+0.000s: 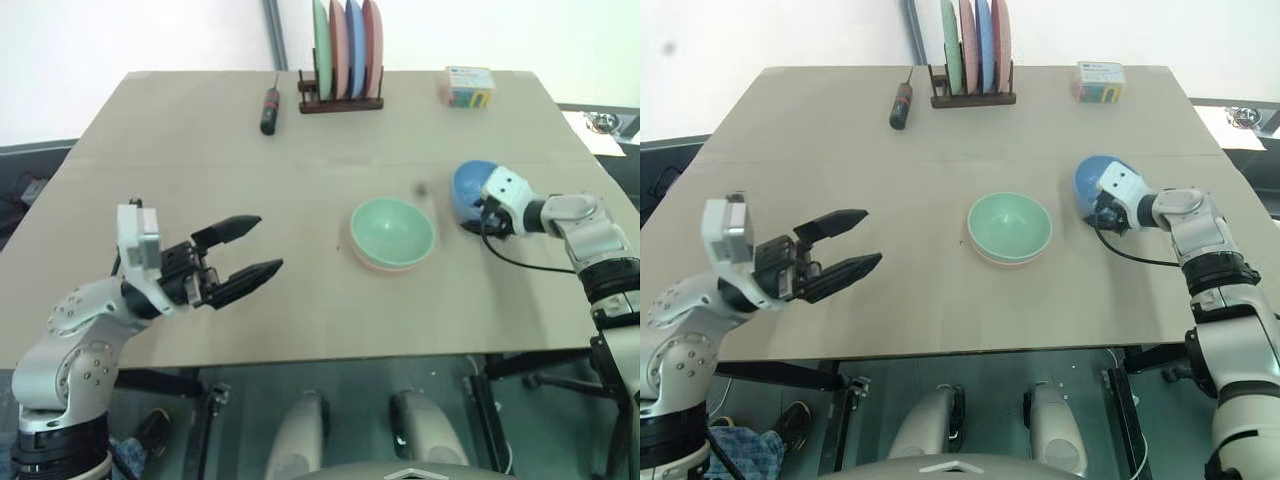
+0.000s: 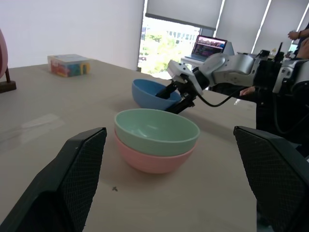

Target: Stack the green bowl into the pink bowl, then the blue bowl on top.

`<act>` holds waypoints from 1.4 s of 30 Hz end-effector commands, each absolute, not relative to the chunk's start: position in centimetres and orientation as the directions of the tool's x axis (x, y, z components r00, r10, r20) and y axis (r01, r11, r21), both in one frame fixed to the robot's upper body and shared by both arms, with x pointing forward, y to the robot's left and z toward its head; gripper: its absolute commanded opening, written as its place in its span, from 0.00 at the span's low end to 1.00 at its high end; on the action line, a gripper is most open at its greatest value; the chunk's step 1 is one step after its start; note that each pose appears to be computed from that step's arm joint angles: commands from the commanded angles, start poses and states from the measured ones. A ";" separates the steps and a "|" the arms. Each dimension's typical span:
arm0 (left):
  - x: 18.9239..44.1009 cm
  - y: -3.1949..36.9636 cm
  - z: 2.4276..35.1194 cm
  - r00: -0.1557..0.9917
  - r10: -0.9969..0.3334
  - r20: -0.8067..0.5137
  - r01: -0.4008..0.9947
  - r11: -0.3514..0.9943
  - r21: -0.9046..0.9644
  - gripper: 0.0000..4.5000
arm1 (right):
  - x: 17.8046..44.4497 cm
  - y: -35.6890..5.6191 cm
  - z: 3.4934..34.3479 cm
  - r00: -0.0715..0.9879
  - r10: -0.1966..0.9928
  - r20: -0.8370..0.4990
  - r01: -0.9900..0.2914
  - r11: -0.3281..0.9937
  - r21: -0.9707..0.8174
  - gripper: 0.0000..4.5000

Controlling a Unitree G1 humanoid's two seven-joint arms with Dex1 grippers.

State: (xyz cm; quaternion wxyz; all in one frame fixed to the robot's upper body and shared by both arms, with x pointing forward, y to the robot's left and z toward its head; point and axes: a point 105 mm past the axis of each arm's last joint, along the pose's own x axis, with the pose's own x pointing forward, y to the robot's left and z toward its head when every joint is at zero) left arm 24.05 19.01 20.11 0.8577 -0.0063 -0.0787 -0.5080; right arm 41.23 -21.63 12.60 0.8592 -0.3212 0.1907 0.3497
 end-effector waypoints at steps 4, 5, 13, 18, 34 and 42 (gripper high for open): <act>23.4 18.7 20.8 0.439 -0.887 0.140 0.874 0.458 0.160 1.00 | 41.7 -21.6 14.2 0.689 0.490 -0.534 -0.724 0.509 -0.465 0.15; 23.3 18.7 20.8 0.435 -0.889 0.141 0.875 0.454 0.166 1.00 | 41.7 -21.6 14.2 0.688 0.491 -0.535 -0.725 0.507 -0.467 0.05; 24.0 18.9 21.9 0.430 -0.876 0.217 0.860 0.471 0.198 1.00 | 41.4 -21.8 14.7 0.676 0.507 -0.535 -0.736 0.486 -0.471 0.01; 24.0 18.8 21.6 0.424 -0.880 0.213 0.861 0.465 0.207 1.00 | 40.5 -20.6 15.7 0.635 0.566 -0.525 -0.769 0.405 -0.494 0.01; 24.5 18.7 21.5 0.399 -0.893 0.207 0.868 0.441 0.227 1.00 | 30.9 -8.8 24.6 0.287 0.845 -0.451 -0.799 -0.048 -0.599 0.01; 24.8 18.7 21.4 0.404 -0.892 0.200 0.868 0.443 0.225 1.00 | 31.0 -8.7 24.4 0.309 0.835 -0.455 -0.788 -0.043 -0.614 0.44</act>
